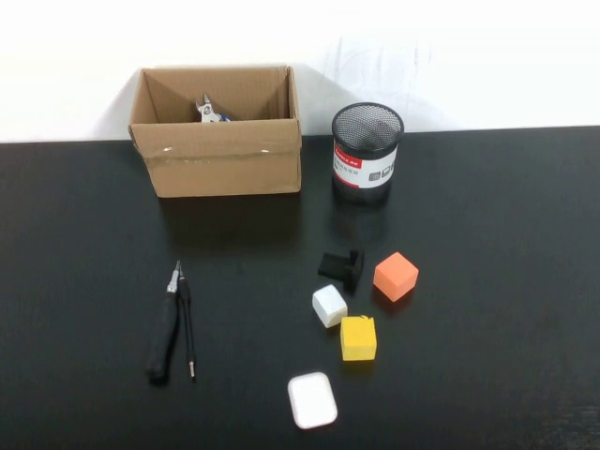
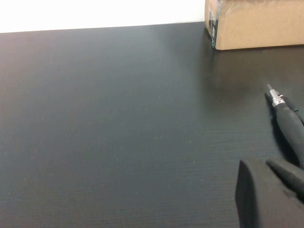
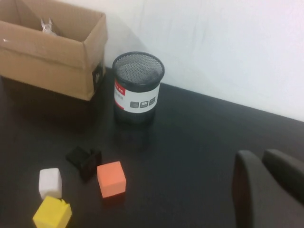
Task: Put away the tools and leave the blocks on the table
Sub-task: Pick up the black Screwdriver from the table
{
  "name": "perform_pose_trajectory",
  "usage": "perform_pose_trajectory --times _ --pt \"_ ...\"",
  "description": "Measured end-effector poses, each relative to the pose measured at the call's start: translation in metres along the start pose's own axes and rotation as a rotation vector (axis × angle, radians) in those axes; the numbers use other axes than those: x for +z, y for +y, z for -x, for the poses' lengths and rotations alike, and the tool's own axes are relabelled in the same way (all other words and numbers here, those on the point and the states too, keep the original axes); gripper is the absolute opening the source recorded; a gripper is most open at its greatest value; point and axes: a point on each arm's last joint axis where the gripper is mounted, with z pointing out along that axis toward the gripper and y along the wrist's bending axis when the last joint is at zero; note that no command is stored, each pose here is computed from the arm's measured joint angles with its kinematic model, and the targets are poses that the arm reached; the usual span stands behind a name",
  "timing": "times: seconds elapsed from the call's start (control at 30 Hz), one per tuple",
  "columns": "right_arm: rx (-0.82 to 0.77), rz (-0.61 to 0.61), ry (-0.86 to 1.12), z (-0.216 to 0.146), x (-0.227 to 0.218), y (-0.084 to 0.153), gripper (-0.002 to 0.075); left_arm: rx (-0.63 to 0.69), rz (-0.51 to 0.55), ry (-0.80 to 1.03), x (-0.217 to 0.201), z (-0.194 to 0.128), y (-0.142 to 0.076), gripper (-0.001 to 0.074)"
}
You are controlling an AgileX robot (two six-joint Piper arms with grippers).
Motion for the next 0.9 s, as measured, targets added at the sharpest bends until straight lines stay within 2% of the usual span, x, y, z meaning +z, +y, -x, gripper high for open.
perform_pose_trajectory --times 0.23,0.47,0.57,0.73,0.9 --pt "0.03 -0.021 -0.008 -0.02 -0.021 -0.009 -0.0008 0.0 0.0 0.0 0.0 0.0 0.0 -0.0004" --pt "-0.017 -0.13 0.082 -0.029 -0.025 -0.02 -0.0008 0.0 0.0 0.0 0.0 0.0 0.0 -0.0004" --pt "-0.014 -0.132 0.071 -0.03 -0.026 -0.02 -0.0008 0.0 0.0 0.0 0.0 0.0 0.0 -0.0004" --pt "0.068 -0.135 0.056 -0.051 -0.017 -0.021 -0.0008 0.0 0.0 0.0 0.0 0.0 0.0 -0.0004" --pt "0.239 -0.163 -0.039 -0.085 -0.016 -0.026 -0.0009 0.0 0.0 0.0 0.0 0.0 0.0 -0.0004"
